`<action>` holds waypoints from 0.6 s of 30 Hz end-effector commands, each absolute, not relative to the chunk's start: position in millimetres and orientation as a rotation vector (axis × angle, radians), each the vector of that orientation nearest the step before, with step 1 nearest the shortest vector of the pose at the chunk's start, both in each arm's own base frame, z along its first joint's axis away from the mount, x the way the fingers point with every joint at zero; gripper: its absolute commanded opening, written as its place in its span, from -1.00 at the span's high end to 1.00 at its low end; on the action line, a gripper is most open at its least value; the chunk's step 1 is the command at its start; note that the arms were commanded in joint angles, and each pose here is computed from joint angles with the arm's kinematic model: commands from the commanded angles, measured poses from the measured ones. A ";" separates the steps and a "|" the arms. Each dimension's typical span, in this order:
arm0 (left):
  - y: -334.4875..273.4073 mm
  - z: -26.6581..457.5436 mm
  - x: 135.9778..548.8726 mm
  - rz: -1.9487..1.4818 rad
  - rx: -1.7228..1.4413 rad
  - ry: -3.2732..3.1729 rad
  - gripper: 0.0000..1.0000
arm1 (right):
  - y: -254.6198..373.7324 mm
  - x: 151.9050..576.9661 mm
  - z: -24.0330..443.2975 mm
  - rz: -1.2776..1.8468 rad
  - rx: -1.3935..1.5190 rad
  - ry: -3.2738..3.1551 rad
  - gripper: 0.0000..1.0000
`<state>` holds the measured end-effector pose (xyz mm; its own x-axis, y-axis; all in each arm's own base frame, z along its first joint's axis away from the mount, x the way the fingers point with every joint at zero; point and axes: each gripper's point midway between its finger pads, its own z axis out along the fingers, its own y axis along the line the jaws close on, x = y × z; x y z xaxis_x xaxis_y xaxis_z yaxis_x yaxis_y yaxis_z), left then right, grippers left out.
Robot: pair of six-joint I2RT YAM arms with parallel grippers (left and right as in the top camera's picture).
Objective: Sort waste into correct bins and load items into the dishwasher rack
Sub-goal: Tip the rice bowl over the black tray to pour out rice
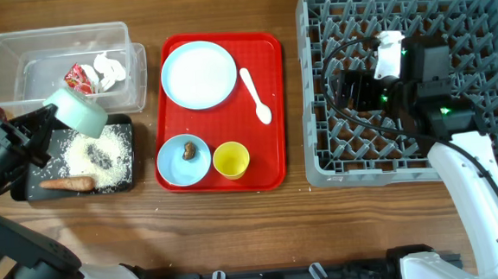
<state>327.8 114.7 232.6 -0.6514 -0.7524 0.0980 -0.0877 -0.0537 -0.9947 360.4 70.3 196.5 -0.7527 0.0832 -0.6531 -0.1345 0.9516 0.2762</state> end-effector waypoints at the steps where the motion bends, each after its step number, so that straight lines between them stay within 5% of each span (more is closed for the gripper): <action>1: 117.4 236.8 326.9 -1.787 -0.893 1.687 0.92 | 73.5 362.4 197.2 0.427 -0.029 2.391 -0.99; 9: 137.2 168.0 316.9 -1.448 -1.222 2.006 0.92 | 73.4 362.6 197.3 0.427 -0.029 2.391 -0.99; 18: 46.6 249.7 338.4 -1.429 -0.709 2.088 0.92 | 73.5 363.3 197.9 0.427 -0.029 2.387 -0.99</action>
<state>329.7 97.6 208.5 -0.6519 -0.7568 0.0476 -0.2815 0.1832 -0.9419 360.4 70.3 196.5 -0.7527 0.0832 -0.6531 -0.1345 0.9516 0.2762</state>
